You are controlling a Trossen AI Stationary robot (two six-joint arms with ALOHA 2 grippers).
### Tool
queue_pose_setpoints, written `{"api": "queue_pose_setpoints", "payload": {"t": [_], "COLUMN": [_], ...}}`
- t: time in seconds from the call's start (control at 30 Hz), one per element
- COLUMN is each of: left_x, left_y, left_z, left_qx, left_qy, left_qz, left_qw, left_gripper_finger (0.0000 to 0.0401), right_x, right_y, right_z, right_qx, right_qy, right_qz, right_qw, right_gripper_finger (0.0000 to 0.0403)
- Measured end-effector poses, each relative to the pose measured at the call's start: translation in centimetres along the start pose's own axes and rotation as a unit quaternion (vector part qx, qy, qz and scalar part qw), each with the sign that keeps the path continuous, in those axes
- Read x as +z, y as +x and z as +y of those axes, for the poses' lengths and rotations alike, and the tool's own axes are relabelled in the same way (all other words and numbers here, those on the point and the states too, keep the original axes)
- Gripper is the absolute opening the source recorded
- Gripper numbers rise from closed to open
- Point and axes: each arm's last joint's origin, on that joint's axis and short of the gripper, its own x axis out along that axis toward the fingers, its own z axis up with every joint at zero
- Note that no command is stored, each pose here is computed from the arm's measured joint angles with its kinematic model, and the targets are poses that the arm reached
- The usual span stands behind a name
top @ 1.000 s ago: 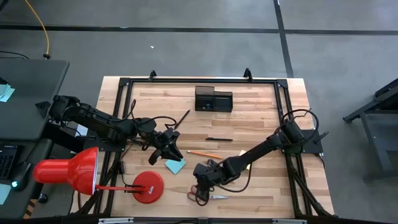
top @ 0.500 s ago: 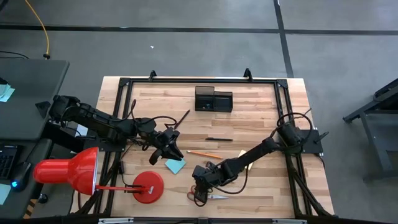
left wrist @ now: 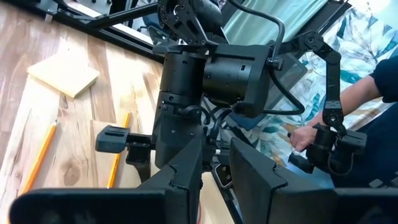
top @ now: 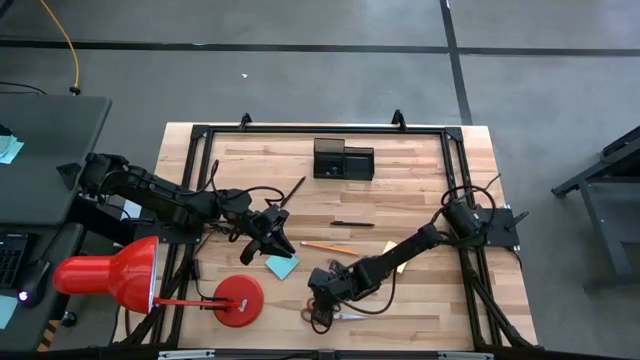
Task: Pick and place office supplies into organizer
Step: Put the orange scissors in the black desk organizer
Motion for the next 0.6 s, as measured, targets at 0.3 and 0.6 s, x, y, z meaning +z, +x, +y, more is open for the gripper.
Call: {"api": "queue_pose_setpoints", "payload": {"t": [0.3, 0.6], "left_x": [0.0, -0.01], "left_y": [0.0, 0.0], "left_z": [0.0, 0.0], "left_qx": [0.0, 0.0], "left_qy": [0.0, -0.001], "left_qz": [0.0, 0.001], "left_qw": [1.0, 1.0], "left_gripper_finger": [0.0074, 0.0074], "right_x": [-0.19, -0.03], "right_y": [0.12, 0.21], "right_z": [-0.35, -0.98], "right_qx": [-0.012, -0.016], "right_qy": [-0.02, -0.03], "right_qz": [0.014, 0.033], "right_qw": [1.0, 0.999], "right_gripper_finger": [0.0144, 0.0015]}}
